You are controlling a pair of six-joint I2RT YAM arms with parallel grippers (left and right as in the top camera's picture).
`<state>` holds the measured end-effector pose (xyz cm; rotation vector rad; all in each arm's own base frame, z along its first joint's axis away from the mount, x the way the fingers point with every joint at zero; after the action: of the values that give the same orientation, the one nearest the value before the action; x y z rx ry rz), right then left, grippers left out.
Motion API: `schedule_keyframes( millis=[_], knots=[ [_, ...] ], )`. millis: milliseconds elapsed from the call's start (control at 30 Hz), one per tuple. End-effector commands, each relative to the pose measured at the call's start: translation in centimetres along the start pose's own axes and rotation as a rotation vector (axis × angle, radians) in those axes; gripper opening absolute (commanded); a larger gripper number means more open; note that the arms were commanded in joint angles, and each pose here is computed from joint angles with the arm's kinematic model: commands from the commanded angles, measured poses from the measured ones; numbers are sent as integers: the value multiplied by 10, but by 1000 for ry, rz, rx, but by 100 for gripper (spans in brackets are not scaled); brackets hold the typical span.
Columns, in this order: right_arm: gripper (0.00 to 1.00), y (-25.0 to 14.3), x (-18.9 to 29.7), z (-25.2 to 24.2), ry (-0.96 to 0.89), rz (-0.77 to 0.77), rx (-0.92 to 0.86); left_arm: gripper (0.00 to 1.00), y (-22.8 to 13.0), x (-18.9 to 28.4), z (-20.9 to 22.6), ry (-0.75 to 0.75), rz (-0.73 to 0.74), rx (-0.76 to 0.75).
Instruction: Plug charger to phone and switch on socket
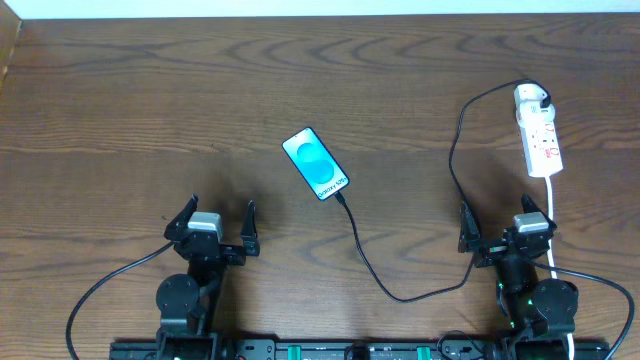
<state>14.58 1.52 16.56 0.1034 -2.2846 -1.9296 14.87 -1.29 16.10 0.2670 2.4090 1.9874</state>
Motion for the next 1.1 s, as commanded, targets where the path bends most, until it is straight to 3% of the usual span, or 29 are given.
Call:
schedule_keyframes(
  millis=[0,1067],
  knots=[
    [99,-1,0,0,-3,-1,4,100,-2,2,2,20,3,-23],
    [99,-1,0,0,-3,-1,4,100,-8,3,3,25,39,-19]
  ],
)
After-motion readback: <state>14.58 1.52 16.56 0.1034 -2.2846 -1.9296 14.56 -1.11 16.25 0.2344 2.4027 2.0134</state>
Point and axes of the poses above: each gripper's point midway between its finger pads, its own x axis back along the fingers, its own z axis along the line the jaws close on, y = z × x, the point moved 10 cm from there along x, back along the fingers, and after that the axes turned 9 degrees about x, right-handed, at the moved point
